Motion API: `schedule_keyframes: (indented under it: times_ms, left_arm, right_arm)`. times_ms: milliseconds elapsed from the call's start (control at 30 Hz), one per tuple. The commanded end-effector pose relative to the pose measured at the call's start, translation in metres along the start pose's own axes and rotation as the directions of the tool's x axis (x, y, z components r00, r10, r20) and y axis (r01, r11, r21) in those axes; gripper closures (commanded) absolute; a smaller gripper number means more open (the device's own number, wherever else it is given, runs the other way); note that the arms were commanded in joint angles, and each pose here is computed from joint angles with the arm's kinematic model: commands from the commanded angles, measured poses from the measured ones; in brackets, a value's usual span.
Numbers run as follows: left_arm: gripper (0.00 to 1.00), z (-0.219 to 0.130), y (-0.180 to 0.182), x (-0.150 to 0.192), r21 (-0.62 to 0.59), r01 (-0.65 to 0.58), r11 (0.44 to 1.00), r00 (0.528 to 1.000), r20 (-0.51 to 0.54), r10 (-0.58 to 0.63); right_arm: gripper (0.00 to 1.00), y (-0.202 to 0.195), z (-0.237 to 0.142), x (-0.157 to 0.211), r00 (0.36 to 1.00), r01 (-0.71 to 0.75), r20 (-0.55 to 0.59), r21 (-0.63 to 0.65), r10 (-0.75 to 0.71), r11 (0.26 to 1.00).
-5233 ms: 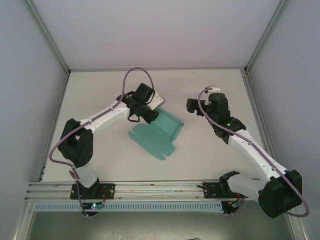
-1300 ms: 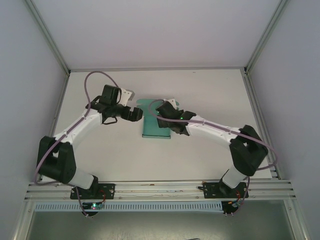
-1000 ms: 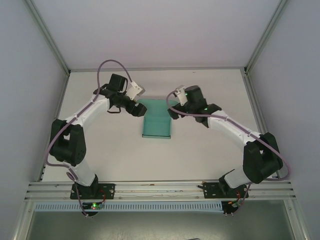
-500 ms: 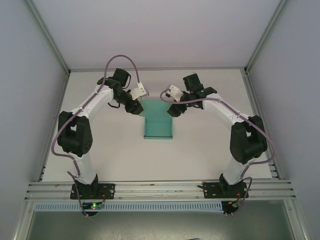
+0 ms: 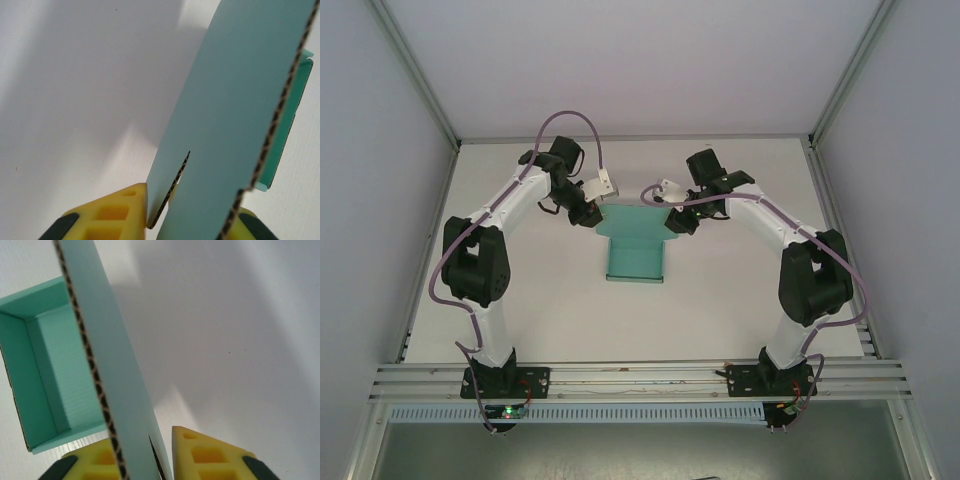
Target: Assemble paper box
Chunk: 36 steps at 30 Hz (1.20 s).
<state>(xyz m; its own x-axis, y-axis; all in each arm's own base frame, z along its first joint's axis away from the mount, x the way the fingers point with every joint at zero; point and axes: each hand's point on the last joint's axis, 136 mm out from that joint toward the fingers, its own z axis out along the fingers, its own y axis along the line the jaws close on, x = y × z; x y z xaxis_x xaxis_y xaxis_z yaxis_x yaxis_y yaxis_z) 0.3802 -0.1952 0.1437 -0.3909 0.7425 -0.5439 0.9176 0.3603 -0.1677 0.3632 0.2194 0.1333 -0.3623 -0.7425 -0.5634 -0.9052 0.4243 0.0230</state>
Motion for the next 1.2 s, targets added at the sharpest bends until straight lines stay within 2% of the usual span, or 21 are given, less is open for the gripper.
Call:
schedule_keyframes:
  times_ms: [0, 33, 67, 200, 333, 467, 567, 667, 700, 767, 833, 933, 1067, 1100, 1167]
  left_arm:
    - [0.9, -0.001, -0.006, 0.004, 0.021, -0.002, 1.0, 1.0, -0.031, 0.003]
    - [0.98, -0.001, -0.008, 0.003, 0.028, -0.002, 1.0, 1.0, -0.027, 0.003]
    - [1.0, 0.0, -0.01, 0.001, 0.037, -0.005, 0.999, 1.0, -0.019, 0.005]
    - [1.0, 0.005, -0.009, -0.006, 0.017, 0.01, 1.0, 1.0, 0.0, -0.01]
    - [1.0, 0.003, 0.013, -0.013, -0.098, 0.118, 0.988, 0.993, 0.035, -0.115]
    - [1.0, -0.013, 0.043, -0.031, -0.25, 0.292, 0.923, 0.953, 0.154, -0.259]
    - [1.0, -0.035, 0.054, -0.058, -0.263, 0.414, 0.871, 0.9, 0.263, -0.349]
    - [1.0, -0.047, 0.06, -0.078, -0.238, 0.527, 0.816, 0.832, 0.34, -0.438]
    - [1.0, -0.045, 0.061, -0.077, -0.242, 0.561, 0.792, 0.811, 0.352, -0.467]
    - [1.0, -0.041, 0.065, -0.076, -0.257, 0.609, 0.751, 0.777, 0.384, -0.499]
    - [1.0, -0.039, 0.072, -0.073, -0.266, 0.682, 0.681, 0.718, 0.422, -0.554]
    - [1.0, -0.036, 0.078, -0.072, -0.206, 0.813, 0.545, 0.567, 0.498, -0.656]
    - [1.0, -0.019, 0.074, -0.074, -0.03, 0.904, 0.426, 0.376, 0.527, -0.762]
    - [1.0, -0.015, 0.074, -0.072, -0.009, 0.917, 0.4, 0.344, 0.527, -0.777]
    - [1.0, -0.006, 0.07, -0.071, -0.01, 0.924, 0.383, 0.33, 0.528, -0.782]
  right_arm:
    - [0.86, 0.0, 0.003, 0.004, 1.0, -0.008, -0.023, -0.027, 0.007, 1.0]
    - [0.87, 0.0, 0.004, 0.005, 1.0, -0.012, -0.027, -0.028, 0.011, 1.0]
    - [0.87, -0.001, 0.004, 0.004, 1.0, -0.021, -0.024, -0.026, 0.02, 0.999]
    - [0.95, -0.005, 0.005, 0.0, 0.999, -0.055, -0.004, 0.006, 0.055, 0.998]
    - [0.97, -0.022, -0.003, -0.011, 0.992, -0.122, 0.047, 0.149, 0.116, 0.981]
    - [0.98, -0.047, -0.024, -0.032, 0.937, -0.343, 0.176, 0.316, 0.301, 0.884]
    - [0.99, -0.052, -0.032, -0.045, 0.864, -0.5, 0.267, 0.354, 0.426, 0.791]
    - [0.99, -0.051, -0.029, -0.06, 0.787, -0.61, 0.358, 0.329, 0.503, 0.721]
    - [0.98, -0.054, -0.029, -0.063, 0.745, -0.66, 0.397, 0.324, 0.535, 0.678]
    - [0.98, -0.063, -0.033, -0.068, 0.644, -0.757, 0.493, 0.299, 0.586, 0.581]
    - [0.99, -0.07, -0.033, -0.078, 0.52, -0.837, 0.586, 0.208, 0.621, 0.505]
    - [1.0, -0.075, -0.024, -0.088, 0.381, -0.899, 0.645, 0.089, 0.662, 0.43]
    - [1.0, -0.074, -0.009, -0.099, 0.312, -0.918, 0.65, 0.02, 0.693, 0.395]
    - [1.0, -0.073, -0.005, -0.1, 0.305, -0.921, 0.647, 0.013, 0.699, 0.389]
    - [1.0, -0.072, 0.002, -0.099, 0.294, -0.926, 0.642, 0.008, 0.708, 0.377]
